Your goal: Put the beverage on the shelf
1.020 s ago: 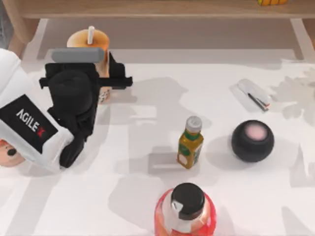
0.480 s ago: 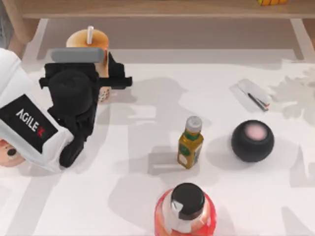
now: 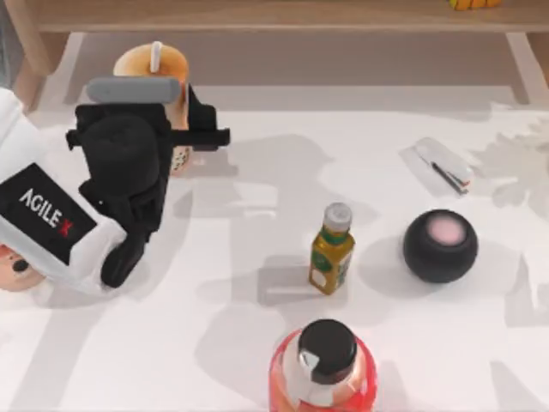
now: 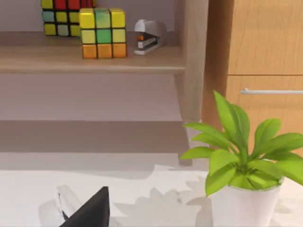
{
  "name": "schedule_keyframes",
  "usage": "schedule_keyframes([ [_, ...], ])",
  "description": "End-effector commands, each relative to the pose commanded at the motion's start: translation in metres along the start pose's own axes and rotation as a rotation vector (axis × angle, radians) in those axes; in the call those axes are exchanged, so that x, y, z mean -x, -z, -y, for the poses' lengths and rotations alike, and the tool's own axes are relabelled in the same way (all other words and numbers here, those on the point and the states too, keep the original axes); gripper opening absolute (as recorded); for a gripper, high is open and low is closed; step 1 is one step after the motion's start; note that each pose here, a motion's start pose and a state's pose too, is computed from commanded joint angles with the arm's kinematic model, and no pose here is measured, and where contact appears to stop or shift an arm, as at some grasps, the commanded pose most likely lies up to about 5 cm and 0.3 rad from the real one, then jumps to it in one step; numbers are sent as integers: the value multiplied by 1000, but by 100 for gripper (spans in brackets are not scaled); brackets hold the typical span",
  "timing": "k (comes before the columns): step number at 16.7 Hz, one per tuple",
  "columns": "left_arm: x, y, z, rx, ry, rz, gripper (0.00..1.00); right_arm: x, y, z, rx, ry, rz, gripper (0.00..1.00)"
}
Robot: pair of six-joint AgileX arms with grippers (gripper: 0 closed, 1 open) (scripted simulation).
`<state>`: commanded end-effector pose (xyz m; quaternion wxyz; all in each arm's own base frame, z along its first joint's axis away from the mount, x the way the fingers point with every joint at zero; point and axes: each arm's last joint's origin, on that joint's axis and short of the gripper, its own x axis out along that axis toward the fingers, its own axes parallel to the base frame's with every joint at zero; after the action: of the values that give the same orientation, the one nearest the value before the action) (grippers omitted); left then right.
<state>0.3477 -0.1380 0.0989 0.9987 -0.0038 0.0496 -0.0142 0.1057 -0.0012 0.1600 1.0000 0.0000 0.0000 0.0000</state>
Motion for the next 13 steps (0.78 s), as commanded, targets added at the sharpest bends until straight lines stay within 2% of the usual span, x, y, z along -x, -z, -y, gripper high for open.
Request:
schedule_keyframes([
  [4, 0, 1, 0, -2, 0, -2, 0, 0, 0, 0, 0, 0, 0, 100],
  [9, -2, -38, 17, 45, 49, 99, 0, 0, 0, 0, 0, 0, 0, 100],
  [13, 3, -71, 36, 58, 107, 117, 0, 0, 0, 0, 0, 0, 0, 100],
])
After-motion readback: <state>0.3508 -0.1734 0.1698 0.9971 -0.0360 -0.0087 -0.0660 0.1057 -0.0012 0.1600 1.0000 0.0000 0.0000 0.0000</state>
